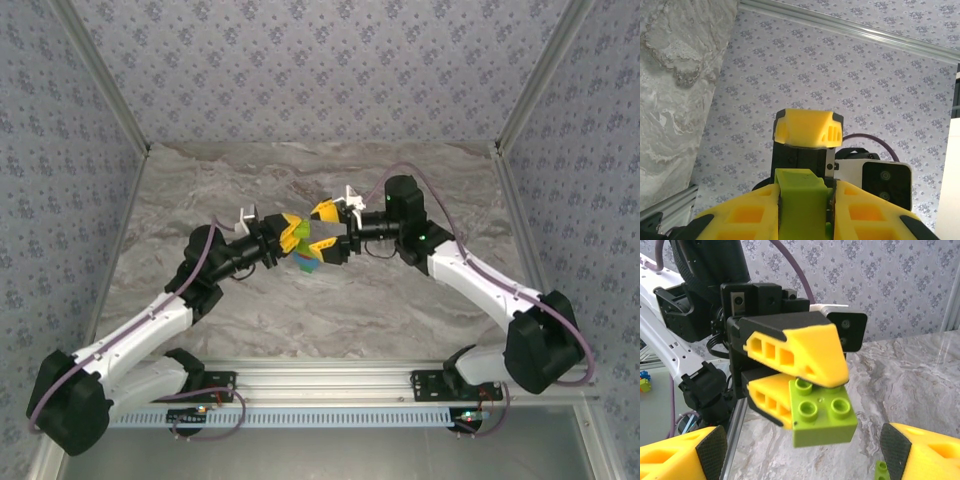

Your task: Assemble a carrot with lego

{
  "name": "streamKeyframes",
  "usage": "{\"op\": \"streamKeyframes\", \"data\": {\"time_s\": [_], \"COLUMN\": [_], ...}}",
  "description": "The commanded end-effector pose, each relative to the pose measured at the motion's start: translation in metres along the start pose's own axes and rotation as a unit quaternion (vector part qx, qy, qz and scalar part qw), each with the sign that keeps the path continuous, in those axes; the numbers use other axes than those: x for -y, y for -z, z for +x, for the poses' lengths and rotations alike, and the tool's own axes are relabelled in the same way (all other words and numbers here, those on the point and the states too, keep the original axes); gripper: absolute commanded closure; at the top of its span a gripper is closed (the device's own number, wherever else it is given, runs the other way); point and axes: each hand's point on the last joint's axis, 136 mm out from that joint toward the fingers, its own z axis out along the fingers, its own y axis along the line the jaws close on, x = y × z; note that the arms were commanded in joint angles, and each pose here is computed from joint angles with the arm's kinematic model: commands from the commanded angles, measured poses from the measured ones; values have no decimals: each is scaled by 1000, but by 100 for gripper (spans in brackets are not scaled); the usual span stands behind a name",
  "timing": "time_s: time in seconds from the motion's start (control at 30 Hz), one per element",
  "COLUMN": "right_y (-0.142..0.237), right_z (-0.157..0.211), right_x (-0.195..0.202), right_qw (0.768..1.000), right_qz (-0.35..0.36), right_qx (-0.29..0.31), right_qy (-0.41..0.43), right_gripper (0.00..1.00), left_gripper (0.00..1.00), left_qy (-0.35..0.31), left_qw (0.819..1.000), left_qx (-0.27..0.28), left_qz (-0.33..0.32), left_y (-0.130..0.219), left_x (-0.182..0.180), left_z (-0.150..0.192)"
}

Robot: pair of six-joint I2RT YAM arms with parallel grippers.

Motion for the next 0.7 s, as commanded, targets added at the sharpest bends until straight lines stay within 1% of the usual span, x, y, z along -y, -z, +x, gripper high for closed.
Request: {"op": "streamKeyframes", "data": {"time_s": [0.0, 0.13, 0.37, 0.5, 0.67], "right_y": [-3, -8, -14, -17, -21], "right_z": [-18, -18, -16, -13, -12], "right_x": [4, 9, 11, 10, 7], "right_qw": [1000, 1000, 1000, 1000, 999], "right_qz": [-8, -9, -19, -24, -33], "right_qx": [15, 13, 8, 3, 0], "right_qy": [21, 17, 8, 2, 0], "right_gripper": [16, 17, 25, 32, 32], "left_gripper": [79, 79, 79, 79, 79], "left_qy": [6, 7, 0, -1, -4], "left_qw": [1000, 1000, 999, 999, 999], "left_qx": [-7, -9, -8, -7, -6], "left_qz": [24, 27, 31, 31, 34], "left_y": [-3, -4, -2, -2, -1], "left_x": [11, 10, 13, 13, 15], "left_z": [3, 3, 4, 4, 4]}}
